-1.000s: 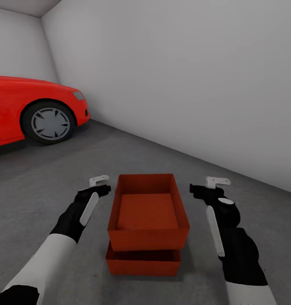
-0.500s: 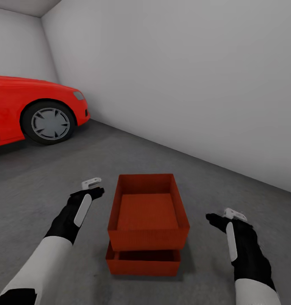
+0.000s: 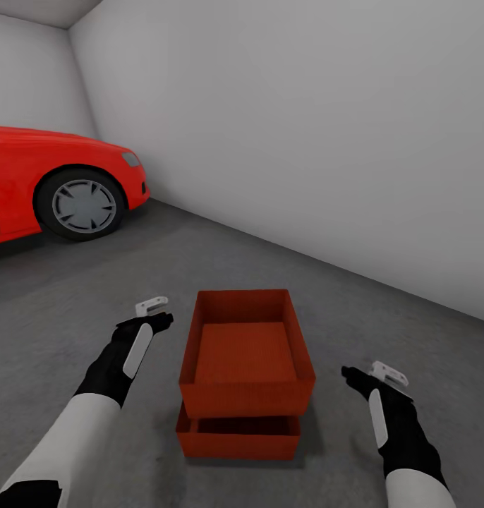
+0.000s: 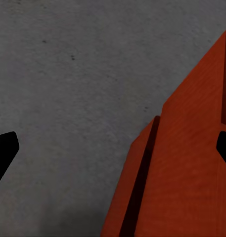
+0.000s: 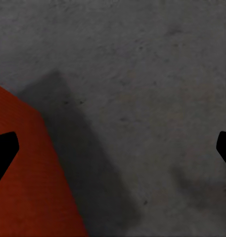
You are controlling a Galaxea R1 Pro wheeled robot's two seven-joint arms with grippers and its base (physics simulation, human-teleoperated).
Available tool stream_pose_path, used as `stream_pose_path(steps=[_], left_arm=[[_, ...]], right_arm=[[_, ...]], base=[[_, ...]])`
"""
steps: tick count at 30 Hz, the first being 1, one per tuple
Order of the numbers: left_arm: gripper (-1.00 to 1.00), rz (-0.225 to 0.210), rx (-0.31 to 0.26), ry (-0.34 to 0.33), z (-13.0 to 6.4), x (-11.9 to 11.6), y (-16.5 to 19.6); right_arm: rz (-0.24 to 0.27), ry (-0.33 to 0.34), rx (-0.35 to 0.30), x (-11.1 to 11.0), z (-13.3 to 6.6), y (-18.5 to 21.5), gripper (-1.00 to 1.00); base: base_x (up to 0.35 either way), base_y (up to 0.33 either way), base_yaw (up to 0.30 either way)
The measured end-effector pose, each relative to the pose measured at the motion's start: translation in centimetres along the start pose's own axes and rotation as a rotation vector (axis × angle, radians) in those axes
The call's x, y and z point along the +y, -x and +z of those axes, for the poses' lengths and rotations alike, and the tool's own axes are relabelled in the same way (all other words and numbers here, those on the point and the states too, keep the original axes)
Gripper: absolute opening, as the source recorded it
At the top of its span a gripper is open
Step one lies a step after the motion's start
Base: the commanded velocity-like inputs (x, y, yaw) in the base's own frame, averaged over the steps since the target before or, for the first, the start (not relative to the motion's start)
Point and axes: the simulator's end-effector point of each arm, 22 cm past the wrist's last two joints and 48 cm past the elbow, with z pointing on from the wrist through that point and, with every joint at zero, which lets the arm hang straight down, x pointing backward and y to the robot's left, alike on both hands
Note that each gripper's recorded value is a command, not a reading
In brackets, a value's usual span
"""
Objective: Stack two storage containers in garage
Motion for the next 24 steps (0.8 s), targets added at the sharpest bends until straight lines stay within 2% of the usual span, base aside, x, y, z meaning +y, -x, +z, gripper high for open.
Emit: stream_pose_path(steps=[7,13,19,24], left_arm=[[1.0,0.0,0.002,0.0,0.0,0.0,-0.1],[1.0,0.0,0.001,0.0,0.0,0.0,-0.1],[1.0,0.0,0.001,-0.001,0.0,-0.1,0.0],[1.0,-0.002,-0.003,-0.003,-0.1,-0.1,0.1]], right_arm=[[0.004,0.001,0.002,0.1,0.1,-0.3,1.0],[0.004,-0.001,0.094,0.3,0.9,-4.4,1.0],[0.009,0.017,0.123,1.6,0.8,-6.0,1.0],[0.011,0.02,0.127,1.8,0.8,-6.2,1.0]], base=[[0.0,0.0,0.0],[0.0,0.0,0.0],[0.0,0.0,0.0],[0.0,0.0,0.0]])
